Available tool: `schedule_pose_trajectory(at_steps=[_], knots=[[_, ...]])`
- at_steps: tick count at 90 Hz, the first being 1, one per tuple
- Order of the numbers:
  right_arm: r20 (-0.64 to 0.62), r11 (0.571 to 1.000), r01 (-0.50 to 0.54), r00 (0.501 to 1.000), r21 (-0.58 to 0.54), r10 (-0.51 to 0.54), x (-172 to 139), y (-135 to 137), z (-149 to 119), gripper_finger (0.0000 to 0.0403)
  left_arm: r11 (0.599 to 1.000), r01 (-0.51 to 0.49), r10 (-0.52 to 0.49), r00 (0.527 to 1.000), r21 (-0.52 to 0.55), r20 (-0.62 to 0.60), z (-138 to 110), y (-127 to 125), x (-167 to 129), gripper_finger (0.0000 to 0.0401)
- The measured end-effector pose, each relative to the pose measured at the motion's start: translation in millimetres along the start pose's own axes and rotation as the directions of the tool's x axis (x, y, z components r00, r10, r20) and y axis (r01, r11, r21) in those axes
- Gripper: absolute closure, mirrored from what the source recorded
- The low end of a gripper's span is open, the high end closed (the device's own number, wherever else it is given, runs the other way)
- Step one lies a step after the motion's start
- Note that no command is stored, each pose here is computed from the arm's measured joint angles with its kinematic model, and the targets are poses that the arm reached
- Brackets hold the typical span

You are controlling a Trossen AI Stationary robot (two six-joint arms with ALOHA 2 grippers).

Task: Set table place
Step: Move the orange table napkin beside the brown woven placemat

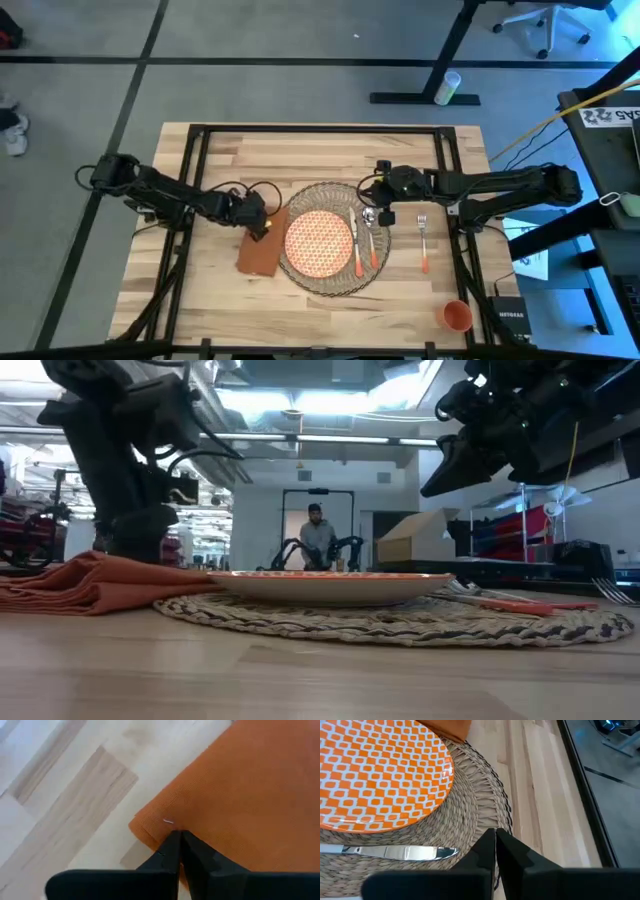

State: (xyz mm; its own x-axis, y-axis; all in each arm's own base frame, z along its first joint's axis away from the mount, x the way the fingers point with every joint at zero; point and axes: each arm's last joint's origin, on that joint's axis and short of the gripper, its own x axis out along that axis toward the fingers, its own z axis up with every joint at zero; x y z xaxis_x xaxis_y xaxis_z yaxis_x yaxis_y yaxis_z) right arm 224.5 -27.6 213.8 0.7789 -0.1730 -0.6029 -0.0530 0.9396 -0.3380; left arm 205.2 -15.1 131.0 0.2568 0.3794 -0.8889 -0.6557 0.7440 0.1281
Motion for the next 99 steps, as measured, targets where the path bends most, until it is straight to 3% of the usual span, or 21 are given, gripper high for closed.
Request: schedule_pose_trajectory(at_steps=[24, 99], knots=[[0.000, 1.000, 0.000, 1.000, 0.000, 0.000, 0.0, 0.0, 0.0, 0.0403, 0.996, -0.092, 0.091, 0.995, -0.010, -0.046, -9.5, 6.0, -2.5, 0.0401], [0.000, 1.000, 0.000, 1.000, 0.000, 0.000, 0.0, 0.1, 0.0, 0.0403, 0.992, -0.128, 0.128, 0.990, 0.009, -0.057, -9.6, 11.2, -2.0, 0.0401]])
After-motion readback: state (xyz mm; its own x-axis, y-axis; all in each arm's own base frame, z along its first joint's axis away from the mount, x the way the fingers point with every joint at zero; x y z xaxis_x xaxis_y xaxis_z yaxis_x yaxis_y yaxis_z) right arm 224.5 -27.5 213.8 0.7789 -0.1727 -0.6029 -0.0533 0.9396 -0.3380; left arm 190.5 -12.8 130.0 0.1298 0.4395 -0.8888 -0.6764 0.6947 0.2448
